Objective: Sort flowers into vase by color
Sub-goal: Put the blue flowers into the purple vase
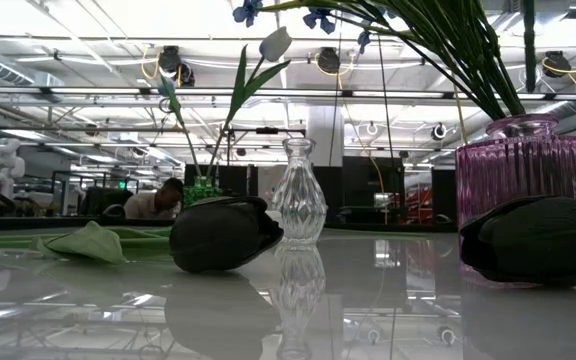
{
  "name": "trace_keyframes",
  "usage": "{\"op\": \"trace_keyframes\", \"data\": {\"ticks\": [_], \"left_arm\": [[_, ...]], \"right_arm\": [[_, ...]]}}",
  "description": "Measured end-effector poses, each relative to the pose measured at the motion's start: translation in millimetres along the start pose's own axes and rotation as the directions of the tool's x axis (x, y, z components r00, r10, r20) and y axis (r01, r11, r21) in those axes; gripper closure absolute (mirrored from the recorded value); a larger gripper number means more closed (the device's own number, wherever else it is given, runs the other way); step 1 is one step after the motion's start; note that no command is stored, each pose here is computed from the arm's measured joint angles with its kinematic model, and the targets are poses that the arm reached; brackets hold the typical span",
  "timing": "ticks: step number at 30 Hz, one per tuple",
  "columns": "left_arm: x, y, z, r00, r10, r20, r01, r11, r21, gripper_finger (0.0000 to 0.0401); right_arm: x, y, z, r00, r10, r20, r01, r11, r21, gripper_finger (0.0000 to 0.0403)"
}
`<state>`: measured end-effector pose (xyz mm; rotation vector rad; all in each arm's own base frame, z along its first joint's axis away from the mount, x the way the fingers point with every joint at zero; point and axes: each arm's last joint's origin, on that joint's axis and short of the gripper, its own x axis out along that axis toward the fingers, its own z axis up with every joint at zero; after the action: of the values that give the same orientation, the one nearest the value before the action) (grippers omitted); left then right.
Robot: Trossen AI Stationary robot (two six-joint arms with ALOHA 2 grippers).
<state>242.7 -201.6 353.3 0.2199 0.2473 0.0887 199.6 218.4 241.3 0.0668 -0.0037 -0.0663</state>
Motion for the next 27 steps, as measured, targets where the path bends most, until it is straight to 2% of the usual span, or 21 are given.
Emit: {"op": "trace_keyframes", "data": {"ticks": [13, 19, 27], "left_arm": [[2.2, 2.2, -0.1, 1.0, 0.009, -0.003, -0.009, 1.0, -0.007, 0.0223], [2.2, 2.2, -0.2, 1.0, 0.009, -0.003, -0.009, 1.0, -0.007, 0.0223], [2.2, 2.2, -0.2, 1.0, 0.009, -0.003, -0.009, 1.0, -0.007, 0.0223]], "right_arm": [[2.7, 1.3, -13.4, 0.997, -0.076, -0.028, 0.075, 0.996, -0.047, 0.0401], [-1.9, 4.3, -4.0, 0.998, -0.052, 0.016, 0.053, 0.997, -0.052, 0.0401], [-2.6, 4.2, -11.2, 0.998, -0.054, -0.028, 0.05, 0.991, -0.126, 0.0401]]}}
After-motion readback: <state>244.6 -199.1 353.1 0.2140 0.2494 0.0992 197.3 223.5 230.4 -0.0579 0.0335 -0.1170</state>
